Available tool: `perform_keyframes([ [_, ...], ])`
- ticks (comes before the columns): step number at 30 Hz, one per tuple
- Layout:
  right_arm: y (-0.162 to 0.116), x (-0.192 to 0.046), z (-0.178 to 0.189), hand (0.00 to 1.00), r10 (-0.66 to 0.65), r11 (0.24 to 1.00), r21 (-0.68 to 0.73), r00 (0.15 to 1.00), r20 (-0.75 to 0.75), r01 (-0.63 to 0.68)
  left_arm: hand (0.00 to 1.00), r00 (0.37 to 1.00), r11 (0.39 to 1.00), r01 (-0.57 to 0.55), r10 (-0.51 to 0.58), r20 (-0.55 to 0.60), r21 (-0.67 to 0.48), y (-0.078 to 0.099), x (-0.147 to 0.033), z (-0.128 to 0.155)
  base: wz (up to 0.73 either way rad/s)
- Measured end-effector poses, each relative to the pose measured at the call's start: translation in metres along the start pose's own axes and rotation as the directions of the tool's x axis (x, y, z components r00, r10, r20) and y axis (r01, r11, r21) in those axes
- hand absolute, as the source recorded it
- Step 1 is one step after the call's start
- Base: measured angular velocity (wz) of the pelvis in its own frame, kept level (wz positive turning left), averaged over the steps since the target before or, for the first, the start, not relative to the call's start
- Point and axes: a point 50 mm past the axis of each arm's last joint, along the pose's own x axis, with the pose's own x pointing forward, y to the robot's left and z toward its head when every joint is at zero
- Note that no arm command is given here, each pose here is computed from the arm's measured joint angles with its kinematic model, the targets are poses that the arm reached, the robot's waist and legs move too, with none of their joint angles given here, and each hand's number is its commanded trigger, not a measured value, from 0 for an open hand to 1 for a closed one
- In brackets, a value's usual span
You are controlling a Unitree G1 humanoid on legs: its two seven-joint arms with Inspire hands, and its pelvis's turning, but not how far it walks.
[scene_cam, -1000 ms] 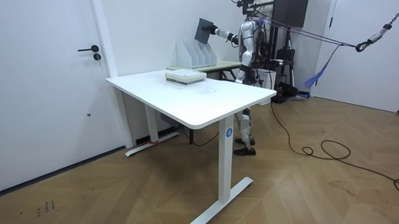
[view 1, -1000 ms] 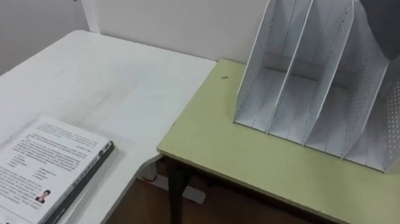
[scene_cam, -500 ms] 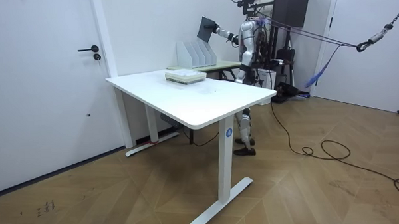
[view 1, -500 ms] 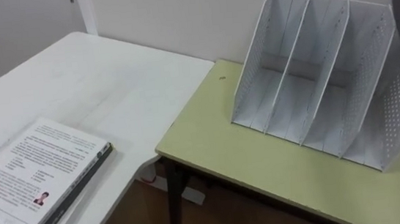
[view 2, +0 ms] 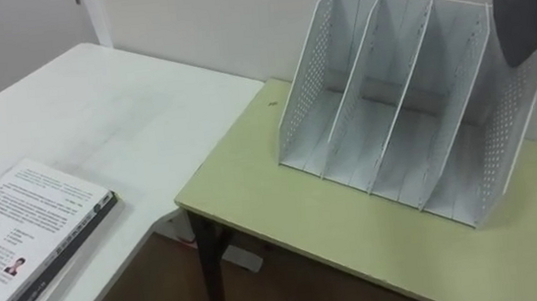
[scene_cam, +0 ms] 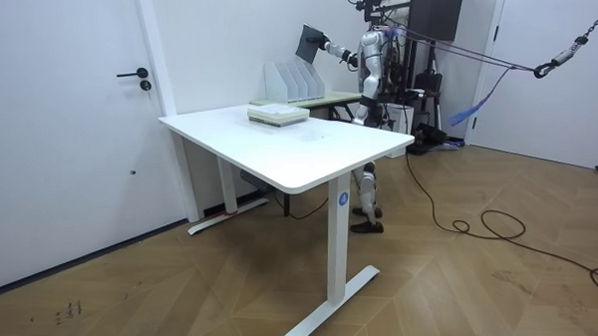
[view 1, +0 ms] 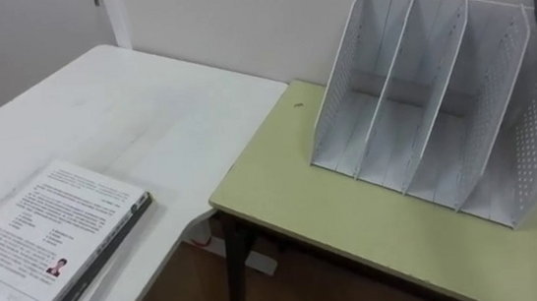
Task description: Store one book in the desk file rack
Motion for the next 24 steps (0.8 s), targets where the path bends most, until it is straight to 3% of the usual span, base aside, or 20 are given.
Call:
perform_keyframes([
  [24,0.013,-0.010,-0.037,1.00,0.254,0.965,-0.033,0.957,-0.141,-0.261,0.00,1.000,1.000,-0.005,0.004,0.002,0.026,0.002,0.001,0.007,0.00],
])
